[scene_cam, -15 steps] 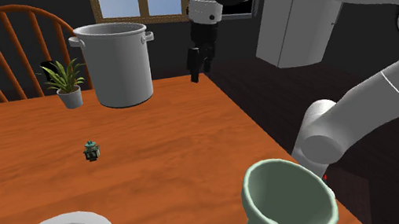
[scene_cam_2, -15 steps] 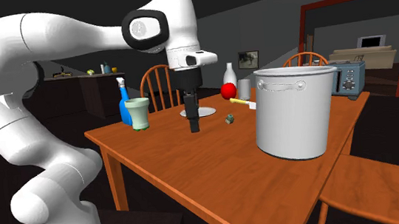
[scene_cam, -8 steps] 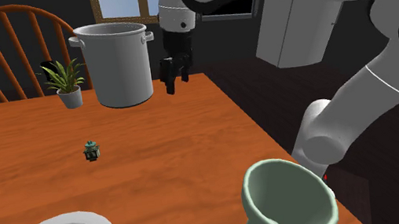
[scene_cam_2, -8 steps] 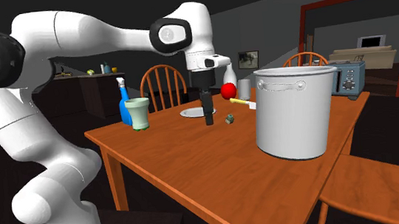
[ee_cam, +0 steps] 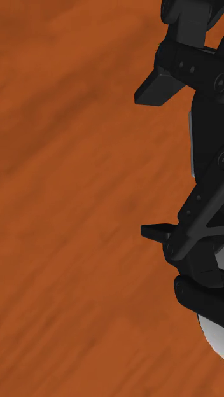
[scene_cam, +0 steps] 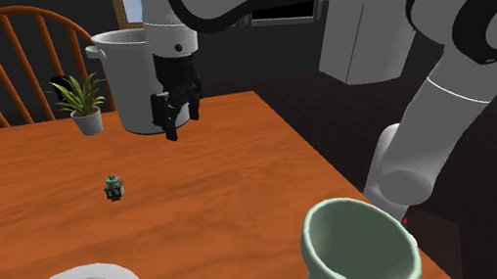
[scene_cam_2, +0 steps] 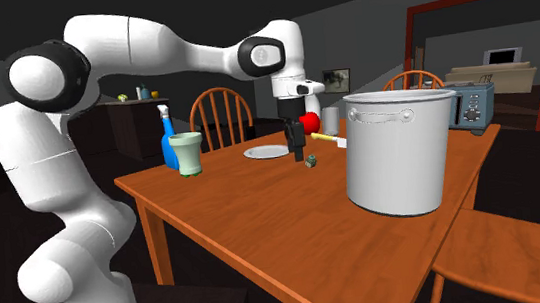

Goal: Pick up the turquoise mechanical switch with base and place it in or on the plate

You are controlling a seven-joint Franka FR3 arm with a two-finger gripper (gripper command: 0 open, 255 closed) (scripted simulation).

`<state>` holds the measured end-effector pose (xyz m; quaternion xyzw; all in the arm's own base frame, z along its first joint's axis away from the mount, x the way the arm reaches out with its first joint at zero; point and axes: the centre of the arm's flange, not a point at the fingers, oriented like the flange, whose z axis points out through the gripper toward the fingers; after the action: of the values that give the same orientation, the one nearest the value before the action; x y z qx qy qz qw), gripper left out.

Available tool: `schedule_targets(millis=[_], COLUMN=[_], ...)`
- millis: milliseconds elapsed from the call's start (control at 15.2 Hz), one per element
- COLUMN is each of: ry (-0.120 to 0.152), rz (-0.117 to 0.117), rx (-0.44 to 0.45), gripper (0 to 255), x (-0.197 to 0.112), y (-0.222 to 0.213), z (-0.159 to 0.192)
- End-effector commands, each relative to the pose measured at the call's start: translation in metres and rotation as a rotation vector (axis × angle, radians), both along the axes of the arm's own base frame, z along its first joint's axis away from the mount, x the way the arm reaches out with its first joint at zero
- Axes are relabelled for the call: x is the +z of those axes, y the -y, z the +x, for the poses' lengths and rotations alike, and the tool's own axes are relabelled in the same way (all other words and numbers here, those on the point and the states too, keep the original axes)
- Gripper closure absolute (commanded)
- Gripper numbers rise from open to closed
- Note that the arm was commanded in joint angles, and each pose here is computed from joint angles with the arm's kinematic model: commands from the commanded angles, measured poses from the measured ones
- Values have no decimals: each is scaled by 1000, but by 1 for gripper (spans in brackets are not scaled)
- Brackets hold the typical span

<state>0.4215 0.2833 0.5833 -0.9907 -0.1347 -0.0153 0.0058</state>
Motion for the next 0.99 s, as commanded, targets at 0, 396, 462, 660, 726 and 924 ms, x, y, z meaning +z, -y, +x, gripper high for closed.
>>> schedule_targets(millis=[0, 396, 462, 660, 726, 924], ry=[-5, -18, -20, -27, -29, -29], rz=[0, -3, -3, -5, -5, -5], rx=[16, 66, 75, 100, 107, 107], gripper=[0, 0, 0, 0, 0, 0], x=[-2, -12, -14, -19, -20, -36], y=[-26, -103, -116, -155, -166, -166], z=[9, 27, 30, 37, 38, 38])
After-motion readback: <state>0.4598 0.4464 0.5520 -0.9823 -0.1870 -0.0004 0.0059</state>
